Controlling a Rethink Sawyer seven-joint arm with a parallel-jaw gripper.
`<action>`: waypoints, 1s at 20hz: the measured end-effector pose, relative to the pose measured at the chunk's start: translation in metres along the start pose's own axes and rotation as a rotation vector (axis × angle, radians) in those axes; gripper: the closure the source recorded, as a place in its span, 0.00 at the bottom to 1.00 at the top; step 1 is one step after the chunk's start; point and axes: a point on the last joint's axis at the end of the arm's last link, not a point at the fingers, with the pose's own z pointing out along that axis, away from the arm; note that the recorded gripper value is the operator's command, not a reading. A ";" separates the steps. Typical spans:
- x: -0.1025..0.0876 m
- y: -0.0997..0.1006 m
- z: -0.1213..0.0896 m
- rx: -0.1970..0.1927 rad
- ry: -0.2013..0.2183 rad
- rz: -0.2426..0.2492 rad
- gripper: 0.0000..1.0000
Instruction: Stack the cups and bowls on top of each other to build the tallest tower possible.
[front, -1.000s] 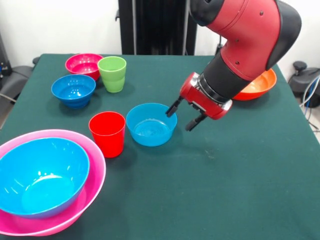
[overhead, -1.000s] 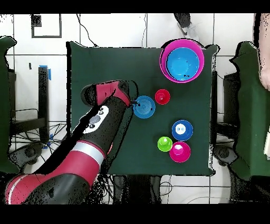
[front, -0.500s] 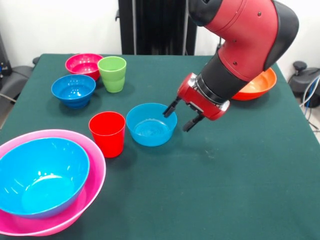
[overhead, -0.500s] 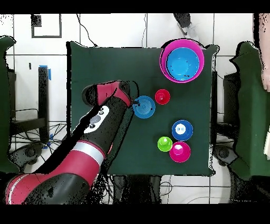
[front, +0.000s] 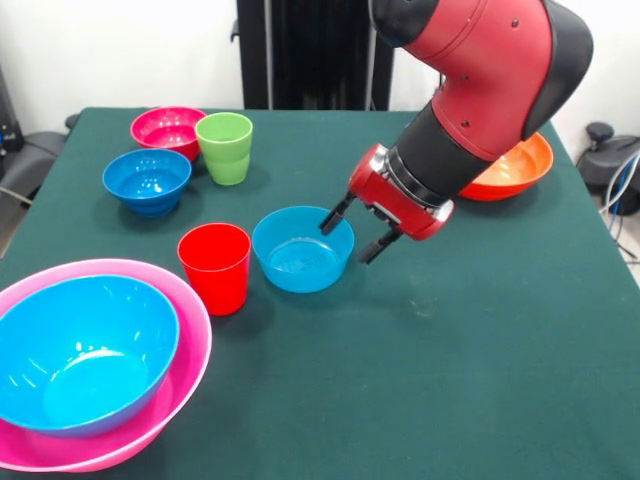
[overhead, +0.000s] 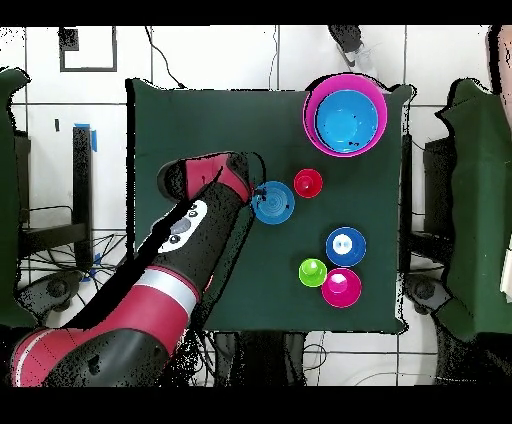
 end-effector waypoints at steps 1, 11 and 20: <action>-0.001 -0.001 0.000 0.001 -0.003 0.000 0.00; -0.004 -0.004 0.002 0.006 -0.023 0.001 0.00; -0.003 -0.004 0.005 0.008 -0.026 -0.001 0.00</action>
